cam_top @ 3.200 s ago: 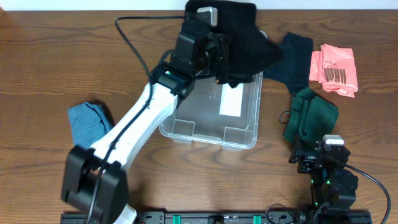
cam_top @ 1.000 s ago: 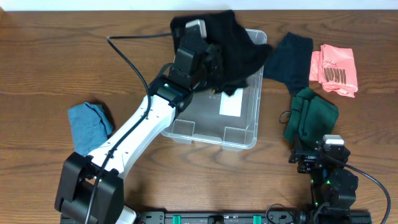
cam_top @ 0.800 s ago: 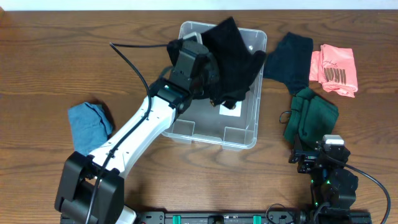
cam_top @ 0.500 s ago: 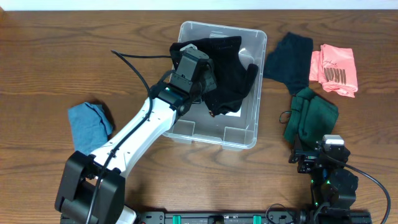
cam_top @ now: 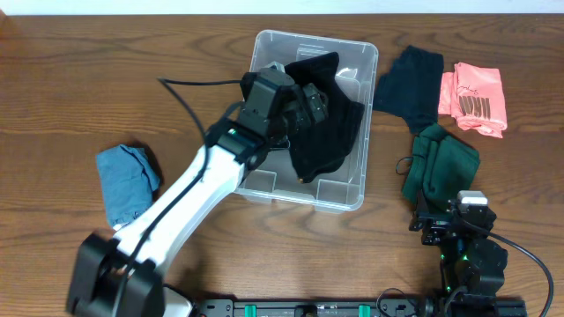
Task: Pack container
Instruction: 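Lower the black garment into the bin and spread it inside, then release the black garment and withdraw the left gripper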
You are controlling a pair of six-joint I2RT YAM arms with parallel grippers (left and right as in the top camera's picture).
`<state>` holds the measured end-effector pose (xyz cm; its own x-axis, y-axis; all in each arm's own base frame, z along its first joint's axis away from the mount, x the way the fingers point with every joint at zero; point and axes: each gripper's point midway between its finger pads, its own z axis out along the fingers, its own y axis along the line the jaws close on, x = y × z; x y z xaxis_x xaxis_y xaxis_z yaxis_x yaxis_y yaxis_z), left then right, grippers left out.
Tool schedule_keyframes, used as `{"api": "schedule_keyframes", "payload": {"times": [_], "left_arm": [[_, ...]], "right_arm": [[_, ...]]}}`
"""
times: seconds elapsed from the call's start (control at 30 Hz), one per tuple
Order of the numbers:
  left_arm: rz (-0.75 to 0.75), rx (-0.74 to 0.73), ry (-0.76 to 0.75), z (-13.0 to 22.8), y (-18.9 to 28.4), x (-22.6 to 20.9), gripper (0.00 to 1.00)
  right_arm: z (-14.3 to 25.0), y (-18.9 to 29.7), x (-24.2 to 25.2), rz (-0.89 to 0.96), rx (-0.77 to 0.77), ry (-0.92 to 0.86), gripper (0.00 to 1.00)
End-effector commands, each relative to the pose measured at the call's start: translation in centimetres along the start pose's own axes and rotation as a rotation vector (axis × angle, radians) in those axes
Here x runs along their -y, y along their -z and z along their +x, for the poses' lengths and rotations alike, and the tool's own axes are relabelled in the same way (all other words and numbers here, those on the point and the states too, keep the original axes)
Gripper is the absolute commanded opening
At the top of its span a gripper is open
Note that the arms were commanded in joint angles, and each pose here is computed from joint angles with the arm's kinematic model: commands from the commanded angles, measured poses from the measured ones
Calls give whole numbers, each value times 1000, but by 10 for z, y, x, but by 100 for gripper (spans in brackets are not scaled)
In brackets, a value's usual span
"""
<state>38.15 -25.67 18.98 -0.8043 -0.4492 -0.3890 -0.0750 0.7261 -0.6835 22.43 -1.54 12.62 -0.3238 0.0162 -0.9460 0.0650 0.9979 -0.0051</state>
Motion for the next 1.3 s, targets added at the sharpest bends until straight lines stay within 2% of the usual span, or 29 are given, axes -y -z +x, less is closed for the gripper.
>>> {"api": "schedule_keyframes", "payload": {"times": [0.0,0.17,0.3,0.43,0.6,0.77,1.0,1.13,1.27], "left_arm": [[167,53,-28,-13,53,48,98],[249,204,-59,-37,105,73,98],[249,263,-182,-44,120,77,98],[230,255,-185,-43,115,72,86],[-18,317,-146,-56,88,22,68],[-140,236,-198,-45,37,-11,43],[-310,90,-243,-16,-32,-70,28],[-458,87,-254,-11,-48,-109,28],[-553,22,-217,5,-61,-144,29]], "right_arm": [[1,0,1,2,-1,-16,99],[1,0,1,2,-1,-16,99],[1,0,1,2,-1,-16,99],[1,0,1,2,-1,-16,99],[1,0,1,2,-1,-16,99],[1,0,1,2,-1,-16,99],[1,0,1,2,-1,-16,99],[1,0,1,2,-1,-16,99],[1,0,1,2,-1,-16,99]]}}
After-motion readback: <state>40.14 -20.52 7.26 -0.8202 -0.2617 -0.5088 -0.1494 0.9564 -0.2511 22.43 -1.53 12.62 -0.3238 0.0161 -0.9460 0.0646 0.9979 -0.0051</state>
